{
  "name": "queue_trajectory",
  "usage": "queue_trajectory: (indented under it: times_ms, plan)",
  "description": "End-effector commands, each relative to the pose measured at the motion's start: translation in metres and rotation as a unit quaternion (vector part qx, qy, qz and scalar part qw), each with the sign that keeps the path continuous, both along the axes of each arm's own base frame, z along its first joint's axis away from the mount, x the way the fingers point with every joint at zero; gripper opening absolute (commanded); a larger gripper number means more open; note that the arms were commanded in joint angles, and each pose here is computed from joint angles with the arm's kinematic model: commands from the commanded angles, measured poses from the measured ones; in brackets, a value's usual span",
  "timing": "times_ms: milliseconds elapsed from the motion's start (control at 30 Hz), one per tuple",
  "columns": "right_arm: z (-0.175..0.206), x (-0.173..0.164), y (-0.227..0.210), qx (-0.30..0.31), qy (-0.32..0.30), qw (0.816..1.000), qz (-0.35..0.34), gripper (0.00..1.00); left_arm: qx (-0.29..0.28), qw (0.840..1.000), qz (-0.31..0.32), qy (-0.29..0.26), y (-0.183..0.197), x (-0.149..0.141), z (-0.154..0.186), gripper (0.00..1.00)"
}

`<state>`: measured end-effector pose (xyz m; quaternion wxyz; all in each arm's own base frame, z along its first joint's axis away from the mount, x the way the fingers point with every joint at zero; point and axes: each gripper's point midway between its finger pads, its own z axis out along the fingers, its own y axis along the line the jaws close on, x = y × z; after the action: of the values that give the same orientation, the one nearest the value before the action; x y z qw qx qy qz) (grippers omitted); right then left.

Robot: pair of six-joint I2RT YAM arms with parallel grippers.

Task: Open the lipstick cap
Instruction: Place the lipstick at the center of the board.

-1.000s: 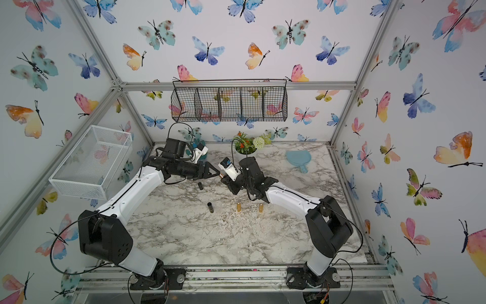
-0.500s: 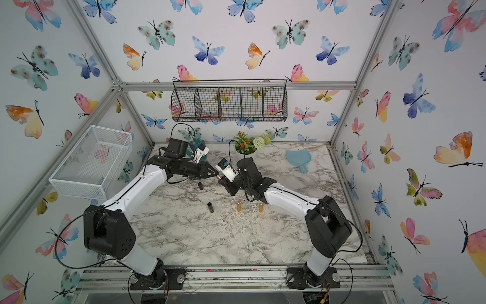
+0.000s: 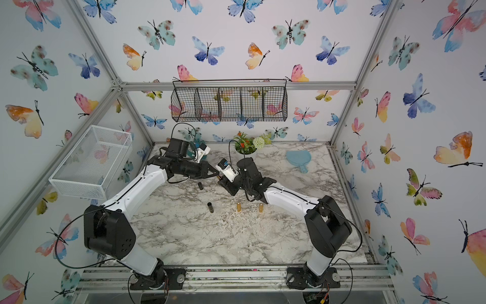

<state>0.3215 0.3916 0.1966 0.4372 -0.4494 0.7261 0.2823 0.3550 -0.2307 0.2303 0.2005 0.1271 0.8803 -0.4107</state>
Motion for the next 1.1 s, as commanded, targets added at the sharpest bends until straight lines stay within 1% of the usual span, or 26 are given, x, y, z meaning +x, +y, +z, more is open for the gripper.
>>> queue_trajectory:
  times_ms: [0, 33, 133, 200, 300, 367, 433, 500, 533, 600, 767, 1067]
  plan:
    - [0.006, 0.005, 0.002, -0.010, -0.008, 1.000, -0.010, 0.53, 0.013, 1.000, 0.005, -0.015, 0.002, 0.006, 0.004, 0.06]
    - [0.006, 0.006, -0.001, -0.017, -0.011, 1.000, -0.015, 0.53, 0.021, 0.999, 0.014, -0.022, 0.005, 0.009, 0.005, 0.06]
    - [0.012, 0.007, -0.010, -0.028, -0.025, 0.999, -0.029, 0.54, 0.084, 0.993, 0.065, -0.051, 0.025, 0.027, 0.005, 0.06]
    - [0.018, 0.006, -0.017, -0.031, -0.037, 0.998, -0.039, 0.54, 0.130, 0.983, 0.108, -0.071, 0.041, 0.041, 0.003, 0.06]
    - [0.030, 0.004, -0.029, -0.033, -0.051, 0.997, -0.055, 0.54, 0.178, 0.969, 0.148, -0.091, 0.052, 0.055, -0.010, 0.07]
    - [0.036, 0.002, -0.033, -0.031, -0.058, 0.996, -0.061, 0.54, 0.196, 0.961, 0.167, -0.101, 0.053, 0.061, -0.021, 0.07]
    - [0.042, 0.001, -0.037, -0.029, -0.060, 0.996, -0.066, 0.54, 0.202, 0.955, 0.181, -0.117, 0.048, 0.064, -0.028, 0.09]
    - [0.047, 0.000, -0.041, -0.026, -0.059, 0.995, -0.075, 0.54, 0.226, 0.945, 0.195, -0.135, 0.043, 0.066, -0.039, 0.11]
    - [0.048, -0.001, -0.042, -0.025, -0.058, 0.995, -0.077, 0.54, 0.245, 0.937, 0.204, -0.141, 0.042, 0.068, -0.047, 0.11]
    - [0.048, -0.002, -0.044, -0.023, -0.058, 0.995, -0.079, 0.54, 0.272, 0.931, 0.201, -0.139, 0.037, 0.070, -0.063, 0.12]
    - [0.046, -0.004, -0.052, -0.025, -0.063, 0.994, -0.090, 0.53, 0.300, 0.923, 0.204, -0.127, 0.037, 0.078, -0.093, 0.12]
    - [0.039, -0.009, -0.062, -0.034, -0.061, 0.993, -0.098, 0.55, 0.323, 0.922, 0.188, -0.104, 0.036, 0.079, -0.137, 0.12]
